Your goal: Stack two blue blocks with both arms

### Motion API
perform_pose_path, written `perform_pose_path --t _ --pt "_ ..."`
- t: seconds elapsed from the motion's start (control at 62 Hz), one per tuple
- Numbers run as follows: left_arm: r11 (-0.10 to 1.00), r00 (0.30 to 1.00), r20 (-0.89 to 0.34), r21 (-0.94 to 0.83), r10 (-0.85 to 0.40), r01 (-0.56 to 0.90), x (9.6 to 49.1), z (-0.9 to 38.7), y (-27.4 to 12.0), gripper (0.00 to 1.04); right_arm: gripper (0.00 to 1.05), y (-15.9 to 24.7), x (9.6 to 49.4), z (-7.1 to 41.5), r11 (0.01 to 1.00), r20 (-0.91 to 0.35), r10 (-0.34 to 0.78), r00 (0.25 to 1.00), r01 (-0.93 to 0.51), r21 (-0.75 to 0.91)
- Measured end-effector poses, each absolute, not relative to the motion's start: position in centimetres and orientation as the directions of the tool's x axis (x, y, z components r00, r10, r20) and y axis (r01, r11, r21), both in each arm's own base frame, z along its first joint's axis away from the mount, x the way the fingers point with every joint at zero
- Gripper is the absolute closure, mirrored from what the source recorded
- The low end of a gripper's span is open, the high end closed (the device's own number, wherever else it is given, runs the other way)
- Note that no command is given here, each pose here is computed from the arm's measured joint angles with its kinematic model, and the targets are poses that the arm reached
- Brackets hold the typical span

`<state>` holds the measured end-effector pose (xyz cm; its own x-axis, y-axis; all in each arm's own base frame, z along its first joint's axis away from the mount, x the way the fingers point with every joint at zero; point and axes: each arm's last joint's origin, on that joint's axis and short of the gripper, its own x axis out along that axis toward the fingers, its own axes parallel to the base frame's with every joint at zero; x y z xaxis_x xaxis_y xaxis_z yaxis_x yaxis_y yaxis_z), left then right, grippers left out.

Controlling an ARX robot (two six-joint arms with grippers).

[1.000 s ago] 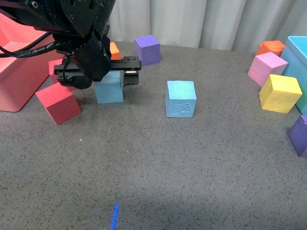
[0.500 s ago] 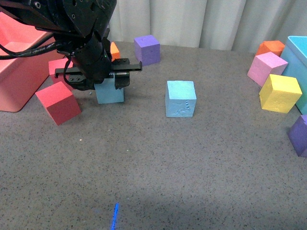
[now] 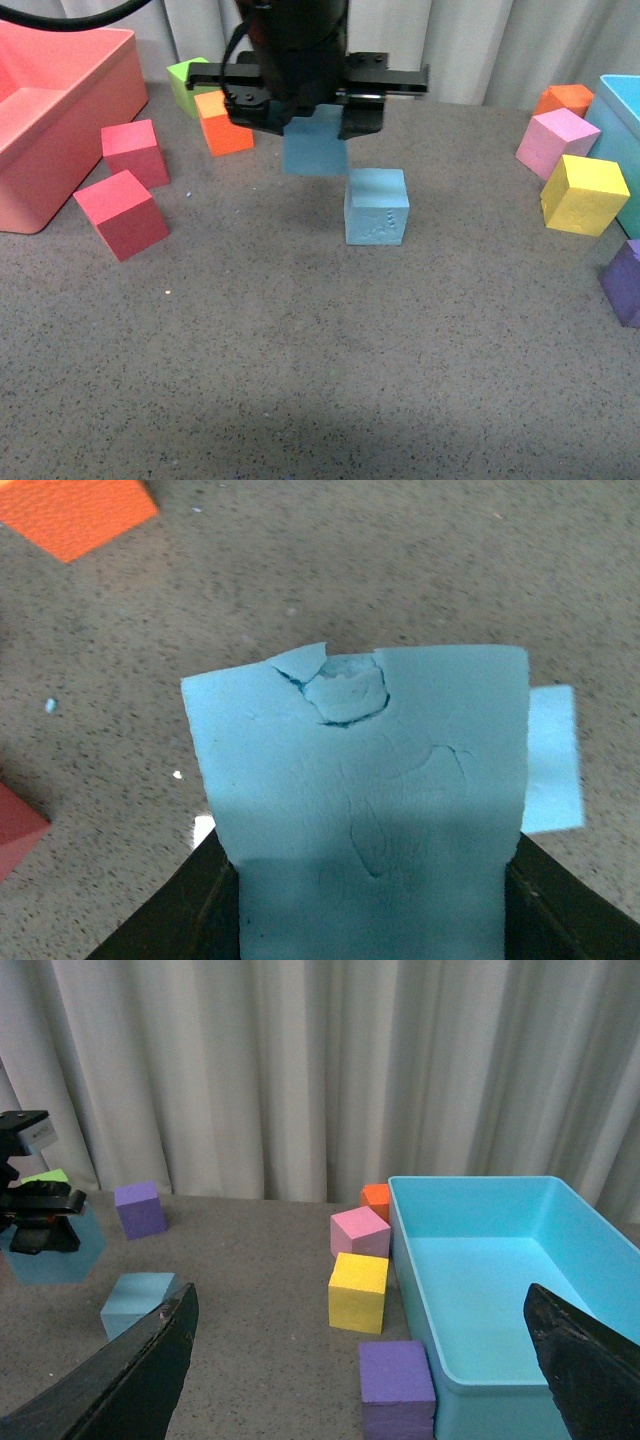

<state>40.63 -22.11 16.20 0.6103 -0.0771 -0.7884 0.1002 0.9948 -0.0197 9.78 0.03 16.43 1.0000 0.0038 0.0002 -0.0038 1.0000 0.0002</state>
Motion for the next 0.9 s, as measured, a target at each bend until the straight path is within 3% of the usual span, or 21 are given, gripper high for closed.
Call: perform_pose_path --t 0.306,0.903 --pt "0.989 0.582 -0.807 -0.015 -0.099 0.147 39.6 15.7 -27.9 0.57 0.10 0.0 9.8 16.4 1.000 0.000 0.004 1.000 -0.004 0.000" --pt "0.991 0.568 -0.819 -0.005 -0.083 0.137 40.6 14.0 -28.9 0.58 0.10 0.0 9.8 16.4 1.000 0.000 0.004 1.000 -0.004 0.000"
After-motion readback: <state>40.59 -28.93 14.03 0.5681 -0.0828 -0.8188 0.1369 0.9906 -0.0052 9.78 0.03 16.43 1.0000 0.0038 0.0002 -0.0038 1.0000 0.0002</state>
